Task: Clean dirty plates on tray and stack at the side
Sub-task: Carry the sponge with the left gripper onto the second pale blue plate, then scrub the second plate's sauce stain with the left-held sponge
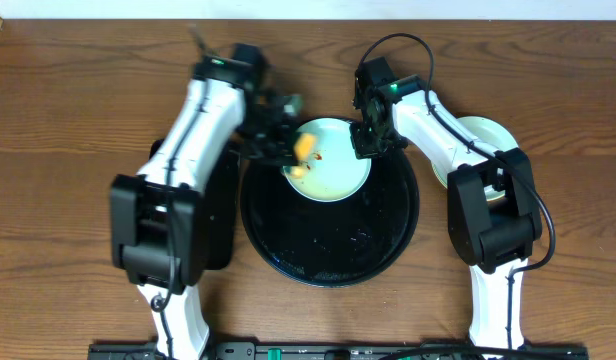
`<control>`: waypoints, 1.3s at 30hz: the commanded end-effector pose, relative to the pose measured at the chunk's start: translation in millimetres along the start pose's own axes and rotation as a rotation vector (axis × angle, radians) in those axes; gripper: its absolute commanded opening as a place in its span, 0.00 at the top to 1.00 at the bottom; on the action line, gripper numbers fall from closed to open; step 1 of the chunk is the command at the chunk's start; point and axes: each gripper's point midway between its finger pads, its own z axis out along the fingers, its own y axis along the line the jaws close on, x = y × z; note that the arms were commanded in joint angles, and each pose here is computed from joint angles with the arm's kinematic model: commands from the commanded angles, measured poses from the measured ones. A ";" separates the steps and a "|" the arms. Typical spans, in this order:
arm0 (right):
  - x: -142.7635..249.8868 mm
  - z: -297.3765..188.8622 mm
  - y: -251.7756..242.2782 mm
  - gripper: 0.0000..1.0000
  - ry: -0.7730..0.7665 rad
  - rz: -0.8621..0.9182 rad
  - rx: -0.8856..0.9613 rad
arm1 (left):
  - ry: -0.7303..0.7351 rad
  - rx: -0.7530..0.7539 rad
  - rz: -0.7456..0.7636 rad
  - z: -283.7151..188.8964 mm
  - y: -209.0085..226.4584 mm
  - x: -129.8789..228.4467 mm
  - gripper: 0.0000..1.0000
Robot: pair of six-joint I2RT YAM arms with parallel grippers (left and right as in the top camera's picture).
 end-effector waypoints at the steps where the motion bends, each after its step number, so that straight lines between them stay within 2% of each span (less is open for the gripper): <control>1: 3.3 -0.4 -3.4 0.99 0.010 -0.013 0.031 | -0.002 0.102 0.038 32.3 -33.3 -3.8 0.92; 7: 11.0 -0.7 -4.4 0.99 0.043 -0.036 0.033 | -0.094 0.112 0.018 45.2 -29.3 -34.8 0.92; 12: 12.0 -0.7 -4.6 0.99 0.047 -0.040 0.034 | -0.043 0.092 -0.081 64.9 3.4 -35.3 0.92; 17: 13.1 -0.8 -5.0 0.99 0.052 -0.042 0.035 | 0.062 0.249 -0.176 81.3 2.0 -22.9 0.93; 24: 14.6 -1.0 -6.6 0.99 0.058 -0.039 0.037 | 0.077 0.413 -0.130 88.3 -32.3 -26.4 0.93; 28: 15.0 -1.2 -8.1 0.99 0.061 -0.035 0.037 | 0.089 0.397 -0.111 98.7 -41.9 -24.1 0.93; 31: 15.8 -1.2 -8.5 0.99 0.064 -0.035 0.038 | 0.108 0.316 -0.153 112.2 -34.6 -20.4 0.93; 34: 16.6 -1.4 -9.8 0.99 0.068 -0.032 0.039 | 0.129 0.309 -0.183 120.1 -32.0 -17.9 0.93; 39: 18.7 -1.8 -12.3 0.99 0.078 -0.027 0.041 | 0.145 0.218 -0.268 130.9 -5.8 -15.6 0.93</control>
